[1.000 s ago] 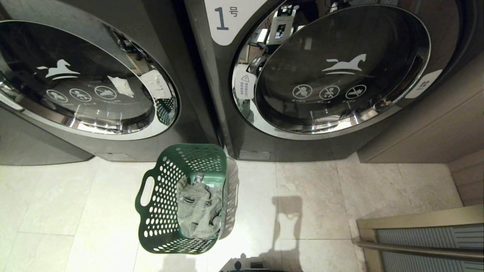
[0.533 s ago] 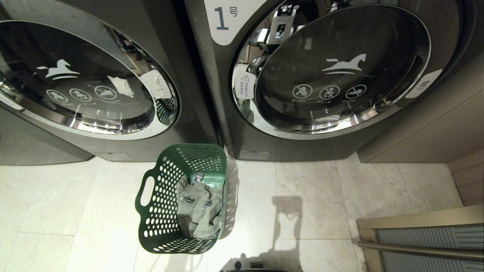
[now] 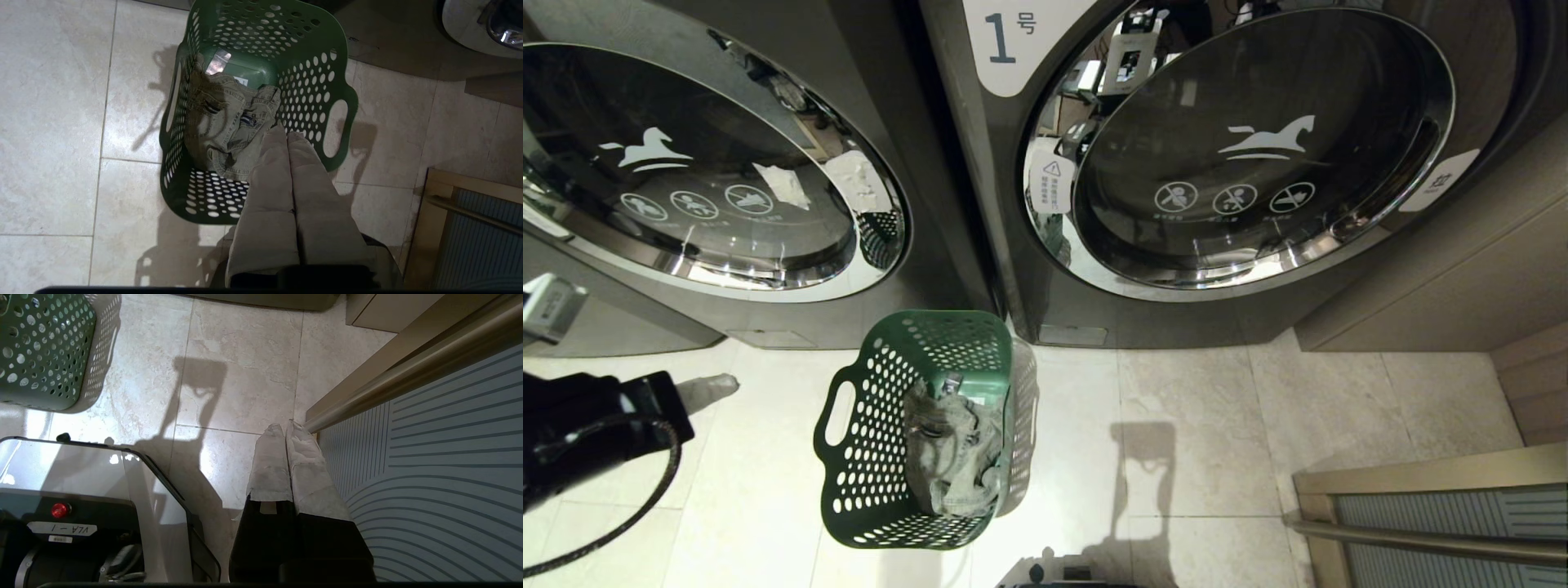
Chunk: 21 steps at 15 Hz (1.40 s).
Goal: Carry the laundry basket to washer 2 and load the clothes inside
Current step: Open the lid of the washing machine
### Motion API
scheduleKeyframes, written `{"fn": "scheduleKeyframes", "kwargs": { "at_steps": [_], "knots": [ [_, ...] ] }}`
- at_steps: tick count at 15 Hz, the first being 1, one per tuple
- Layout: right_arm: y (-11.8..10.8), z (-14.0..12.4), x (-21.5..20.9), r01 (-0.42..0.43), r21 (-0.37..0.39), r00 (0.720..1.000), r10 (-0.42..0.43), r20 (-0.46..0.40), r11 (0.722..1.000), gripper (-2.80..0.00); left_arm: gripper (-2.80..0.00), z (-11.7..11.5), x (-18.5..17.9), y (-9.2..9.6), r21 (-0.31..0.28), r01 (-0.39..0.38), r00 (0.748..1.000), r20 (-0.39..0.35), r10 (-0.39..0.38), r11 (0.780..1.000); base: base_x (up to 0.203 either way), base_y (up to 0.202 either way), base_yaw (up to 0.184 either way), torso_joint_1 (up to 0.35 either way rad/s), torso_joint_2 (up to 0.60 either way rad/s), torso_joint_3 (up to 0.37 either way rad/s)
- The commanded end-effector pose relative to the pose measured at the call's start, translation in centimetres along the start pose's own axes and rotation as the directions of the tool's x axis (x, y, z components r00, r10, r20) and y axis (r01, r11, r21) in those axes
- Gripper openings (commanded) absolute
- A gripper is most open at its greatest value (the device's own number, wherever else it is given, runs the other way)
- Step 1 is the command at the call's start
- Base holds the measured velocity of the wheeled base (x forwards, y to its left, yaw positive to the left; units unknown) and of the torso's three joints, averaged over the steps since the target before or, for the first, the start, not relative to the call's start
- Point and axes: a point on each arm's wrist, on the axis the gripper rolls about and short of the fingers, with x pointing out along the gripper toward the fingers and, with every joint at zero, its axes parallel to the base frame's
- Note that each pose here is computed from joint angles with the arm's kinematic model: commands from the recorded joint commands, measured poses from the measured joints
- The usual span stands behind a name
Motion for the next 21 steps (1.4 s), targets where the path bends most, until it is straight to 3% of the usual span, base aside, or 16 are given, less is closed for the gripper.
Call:
{"fn": "scheduleKeyframes", "kwargs": {
  "at_steps": [1,3,5,7,11,13,17,21],
  "knots": [
    [0.0,0.0,0.0,-0.001,-0.001,1.0,0.001,-0.002,1.0,-2.8,-2.8,-0.8,4.7,3.3,-0.049,-0.011,0.999,-0.044,0.009,0.999,0.0,0.0,0.0,0.0,0.0,0.0],
    [0.0,0.0,0.0,-0.001,-0.001,1.0,0.001,-0.002,1.0,-2.8,-2.8,0.0,6.2,5.2,-0.033,0.031,0.998,0.05,-0.029,0.999,0.0,0.0,0.0,0.0,0.0,0.0],
    [0.0,0.0,0.0,-0.001,-0.001,1.0,0.001,-0.002,1.0,-2.8,-2.8,1.2,7.0,5.5,0.036,0.123,0.98,0.151,-0.127,0.992,0.0,0.0,0.0,0.0,0.0,0.0],
    [0.0,0.0,0.0,-0.001,-0.001,1.0,0.001,-0.002,1.0,-2.8,-2.8,2.1,7.8,5.6,0.107,0.155,0.958,0.225,-0.176,0.982,0.0,0.0,0.0,0.0,0.0,0.0],
    [0.0,0.0,0.0,-0.001,-0.001,1.0,0.001,-0.002,1.0,-2.8,-2.8,1.1,8.1,5.8,0.199,0.151,0.952,0.235,-0.197,0.968,0.0,0.0,0.0,0.0,0.0,0.0],
    [0.0,0.0,0.0,-0.001,-0.001,1.0,0.001,-0.002,1.0,-2.8,-2.8,0.6,10.3,7.3,0.223,0.182,0.942,0.238,-0.235,0.958,0.0,0.0,0.0,0.0,0.0,0.0],
    [0.0,0.0,0.0,-0.001,-0.001,1.0,0.001,-0.002,1.0,-2.8,-2.8,2.4,13.1,8.2,0.315,0.219,0.895,0.312,-0.318,0.924,0.0,0.0,0.0,0.0,0.0,0.0],
    [0.0,0.0,0.0,-0.001,-0.001,1.0,0.001,-0.002,1.0,-2.8,-2.8,5.1,14.5,8.2,0.406,0.293,0.837,0.329,-0.437,0.866,0.0,0.0,0.0,0.0,0.0,0.0]
  ]
}}
